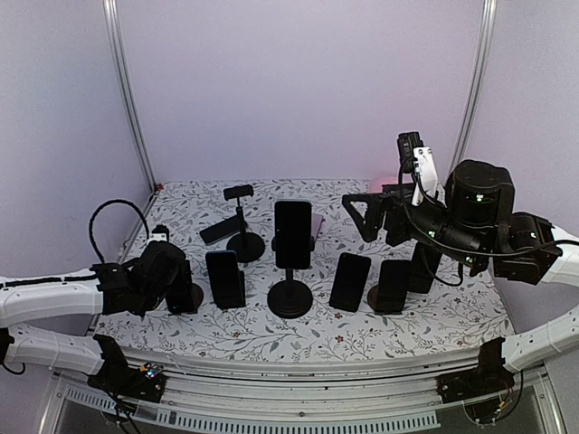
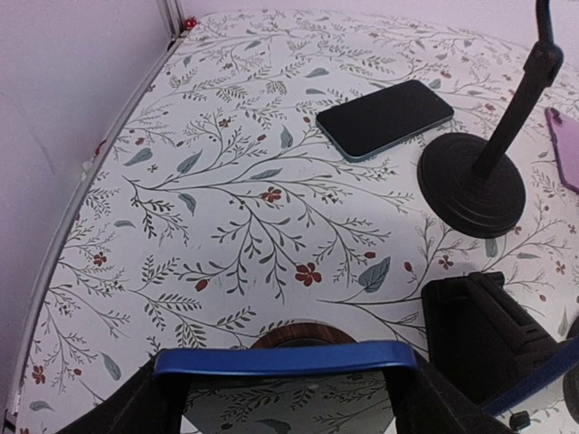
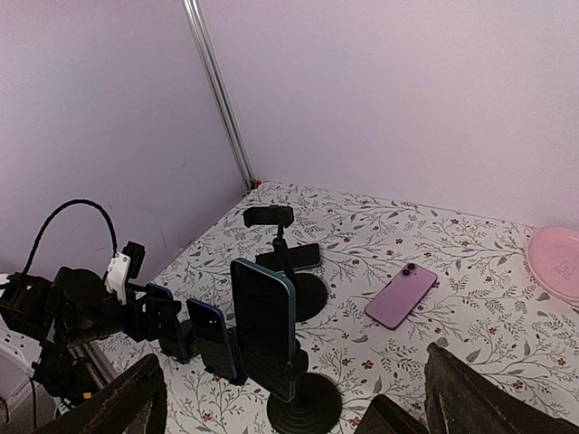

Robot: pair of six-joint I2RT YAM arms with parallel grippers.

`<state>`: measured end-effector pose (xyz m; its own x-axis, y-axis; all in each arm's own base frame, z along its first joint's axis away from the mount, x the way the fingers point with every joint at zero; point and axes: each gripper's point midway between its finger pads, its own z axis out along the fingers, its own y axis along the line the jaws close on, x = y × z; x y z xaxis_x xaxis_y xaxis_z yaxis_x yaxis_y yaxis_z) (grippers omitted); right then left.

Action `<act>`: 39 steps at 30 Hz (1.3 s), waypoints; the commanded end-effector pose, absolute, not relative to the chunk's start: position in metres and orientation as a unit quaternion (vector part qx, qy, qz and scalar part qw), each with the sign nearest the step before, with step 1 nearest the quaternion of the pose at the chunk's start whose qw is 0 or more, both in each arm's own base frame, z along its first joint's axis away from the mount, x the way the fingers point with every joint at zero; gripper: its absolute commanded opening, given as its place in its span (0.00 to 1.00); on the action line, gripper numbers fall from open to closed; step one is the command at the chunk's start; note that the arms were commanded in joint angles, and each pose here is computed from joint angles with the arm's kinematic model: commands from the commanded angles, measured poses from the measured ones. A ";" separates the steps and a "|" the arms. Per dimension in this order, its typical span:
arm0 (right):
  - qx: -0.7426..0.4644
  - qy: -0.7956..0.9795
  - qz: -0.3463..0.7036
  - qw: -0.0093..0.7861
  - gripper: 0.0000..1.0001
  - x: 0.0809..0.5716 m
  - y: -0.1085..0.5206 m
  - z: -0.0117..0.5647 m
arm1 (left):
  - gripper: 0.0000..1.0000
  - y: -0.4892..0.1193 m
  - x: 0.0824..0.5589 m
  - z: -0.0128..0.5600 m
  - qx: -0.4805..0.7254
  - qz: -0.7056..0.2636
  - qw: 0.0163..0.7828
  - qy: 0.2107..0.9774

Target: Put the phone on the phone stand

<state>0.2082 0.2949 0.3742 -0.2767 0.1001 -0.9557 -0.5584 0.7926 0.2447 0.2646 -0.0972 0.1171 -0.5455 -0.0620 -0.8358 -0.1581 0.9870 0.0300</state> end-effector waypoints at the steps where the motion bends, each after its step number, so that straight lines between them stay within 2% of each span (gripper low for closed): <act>1: -0.150 0.743 0.289 0.585 0.99 0.210 0.297 0.377 | 0.66 -0.105 0.270 0.133 -0.068 0.032 0.494 0.866; 20: -0.152 0.743 0.290 0.583 0.99 0.210 0.298 0.377 | 0.88 -0.107 0.268 0.143 -0.073 0.007 0.500 0.863; 39: -0.155 0.748 0.285 0.579 0.99 0.211 0.302 0.371 | 0.97 -0.111 0.267 0.171 -0.075 -0.024 0.516 0.853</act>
